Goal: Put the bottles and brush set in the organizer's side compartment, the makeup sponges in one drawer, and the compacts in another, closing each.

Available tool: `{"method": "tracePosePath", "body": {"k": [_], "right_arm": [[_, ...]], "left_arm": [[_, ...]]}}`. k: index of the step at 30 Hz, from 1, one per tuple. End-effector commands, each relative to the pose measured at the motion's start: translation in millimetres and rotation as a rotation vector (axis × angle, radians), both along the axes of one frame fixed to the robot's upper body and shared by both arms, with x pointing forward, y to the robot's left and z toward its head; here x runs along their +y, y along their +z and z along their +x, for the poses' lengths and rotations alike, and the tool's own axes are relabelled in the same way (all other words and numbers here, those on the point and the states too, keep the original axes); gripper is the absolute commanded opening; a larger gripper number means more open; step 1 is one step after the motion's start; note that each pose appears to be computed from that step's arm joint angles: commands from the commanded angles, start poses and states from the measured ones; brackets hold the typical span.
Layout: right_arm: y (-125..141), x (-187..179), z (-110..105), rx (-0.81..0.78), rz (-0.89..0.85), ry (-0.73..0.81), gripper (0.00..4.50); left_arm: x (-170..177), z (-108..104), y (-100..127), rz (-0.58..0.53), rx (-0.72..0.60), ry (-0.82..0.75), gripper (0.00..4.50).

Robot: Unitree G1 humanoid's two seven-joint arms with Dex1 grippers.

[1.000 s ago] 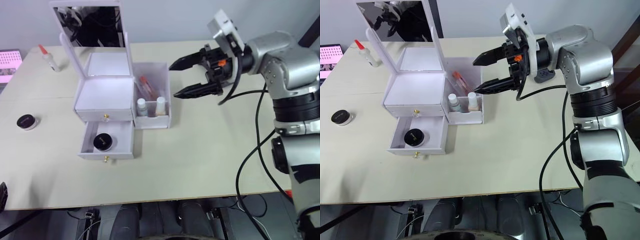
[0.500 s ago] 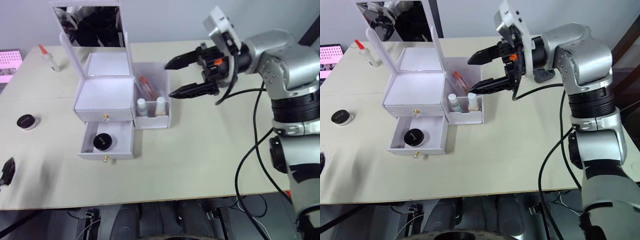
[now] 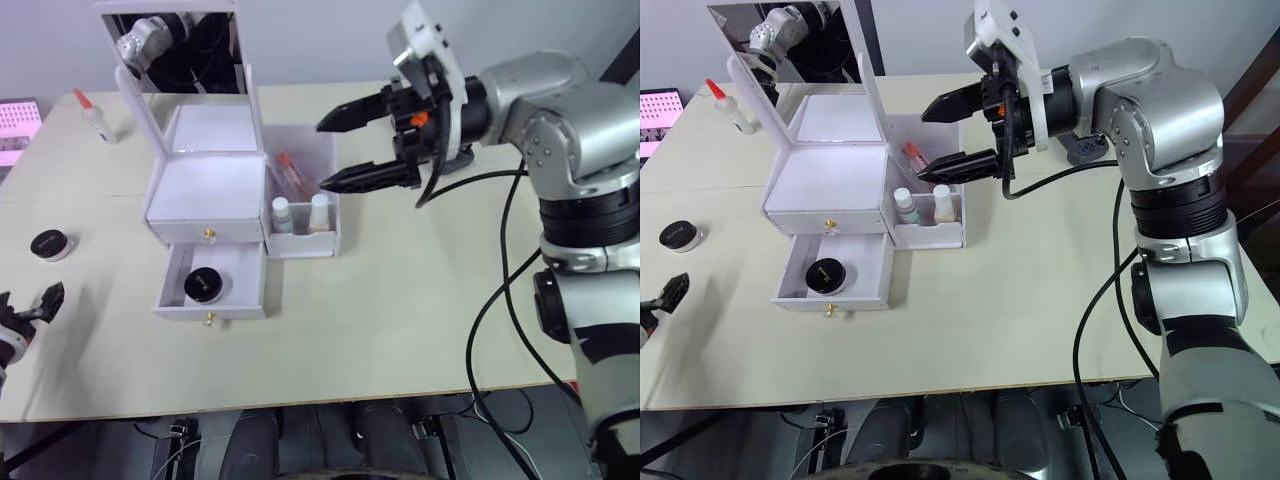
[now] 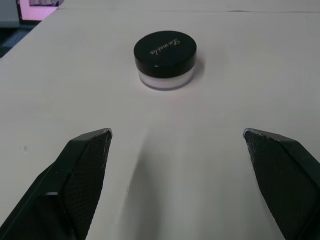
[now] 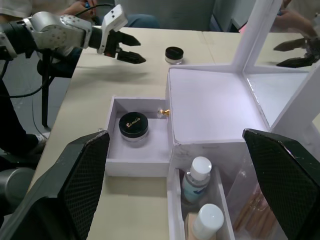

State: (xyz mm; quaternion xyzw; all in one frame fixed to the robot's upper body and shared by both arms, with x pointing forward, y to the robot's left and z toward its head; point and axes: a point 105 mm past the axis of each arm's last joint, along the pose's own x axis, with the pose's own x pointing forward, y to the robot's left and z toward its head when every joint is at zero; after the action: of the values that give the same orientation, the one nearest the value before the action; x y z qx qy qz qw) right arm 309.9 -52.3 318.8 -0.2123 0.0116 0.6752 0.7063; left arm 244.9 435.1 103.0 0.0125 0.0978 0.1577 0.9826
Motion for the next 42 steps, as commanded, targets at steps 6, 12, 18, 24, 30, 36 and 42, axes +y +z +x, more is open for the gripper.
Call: {"method": "tracePosePath", "body": {"k": [6,12,18,24,30,36,42], "right_arm": [[16,2,-8,-0.065,0.021,0.021,4.50],[18,1,-6,-0.077,0.019,0.012,4.50],[22,-2,-7,-0.087,0.020,-0.001,4.50],[27,-4,-7,-0.101,0.022,-0.017,4.50],[31,-4,-9,-0.109,0.022,-0.022,4.50],[35,-5,-10,-0.122,0.020,-0.031,4.50],[36,-5,-11,-0.126,0.020,-0.038,4.50]], "left_arm": [[23,29,11,-0.040,-0.064,0.056,4.43],[23,52,2,-0.066,-0.060,0.054,4.43],[27,66,6,-0.092,-0.087,0.098,4.43],[27,75,10,-0.091,-0.100,0.130,4.43],[24,83,10,-0.083,-0.091,0.146,4.43],[24,87,16,-0.064,-0.104,0.157,4.20],[25,88,20,-0.051,-0.107,0.158,2.63]]}}
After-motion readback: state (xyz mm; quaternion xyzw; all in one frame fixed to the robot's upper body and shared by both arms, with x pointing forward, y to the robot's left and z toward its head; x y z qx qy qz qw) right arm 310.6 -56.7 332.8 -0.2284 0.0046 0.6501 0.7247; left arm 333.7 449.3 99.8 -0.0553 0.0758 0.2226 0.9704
